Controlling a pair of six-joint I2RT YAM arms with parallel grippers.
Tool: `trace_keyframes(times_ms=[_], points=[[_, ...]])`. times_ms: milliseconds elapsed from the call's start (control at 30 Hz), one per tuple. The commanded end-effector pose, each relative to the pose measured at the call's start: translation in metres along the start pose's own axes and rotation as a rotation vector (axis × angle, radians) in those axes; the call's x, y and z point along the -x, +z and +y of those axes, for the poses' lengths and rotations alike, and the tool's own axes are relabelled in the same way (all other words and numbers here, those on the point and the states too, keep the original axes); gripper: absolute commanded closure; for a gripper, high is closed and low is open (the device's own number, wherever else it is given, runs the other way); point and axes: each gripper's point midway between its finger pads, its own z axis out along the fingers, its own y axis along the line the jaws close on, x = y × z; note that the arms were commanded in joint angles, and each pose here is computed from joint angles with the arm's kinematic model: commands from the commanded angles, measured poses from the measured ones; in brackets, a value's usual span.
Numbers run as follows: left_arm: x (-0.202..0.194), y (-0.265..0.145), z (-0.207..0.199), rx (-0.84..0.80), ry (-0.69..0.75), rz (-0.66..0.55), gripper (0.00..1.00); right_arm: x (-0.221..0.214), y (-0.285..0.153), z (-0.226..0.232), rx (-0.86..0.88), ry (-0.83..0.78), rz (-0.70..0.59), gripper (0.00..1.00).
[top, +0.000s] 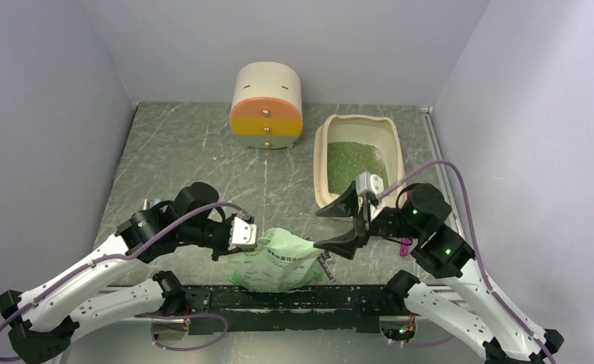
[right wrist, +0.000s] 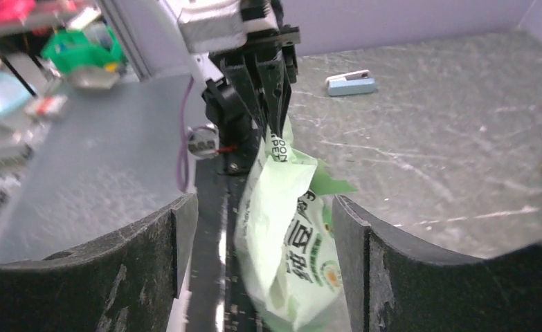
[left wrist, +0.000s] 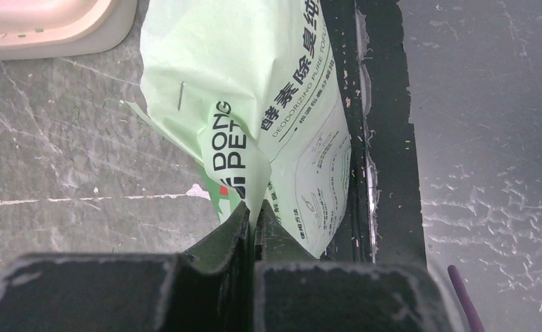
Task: Fill the litter box with clean litter
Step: Close the cat litter bag at the center of the board.
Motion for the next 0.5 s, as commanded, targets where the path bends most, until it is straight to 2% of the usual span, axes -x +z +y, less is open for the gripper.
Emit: trace_keyframes(times_ms=[0,167,333,467], points=[[0.031,-0.014,-0.002,-0.017,0.014,-0.051,0.95,-0.009,0.003,0.003,0.129,-0.368,0.019,0.27],[0.032,-0.016,-0.003,-0.024,0.003,-0.042,0.95,-0.03,0.013,-0.015,0.153,-0.462,0.17,0.28],[0.03,-0.014,-0.002,-0.029,-0.001,-0.032,0.95,-0.038,0.029,-0.002,0.225,-0.505,0.191,0.3],[0.029,-0.012,-0.001,-0.025,-0.006,-0.027,0.95,-0.052,0.043,0.011,0.279,-0.527,0.255,0.31]])
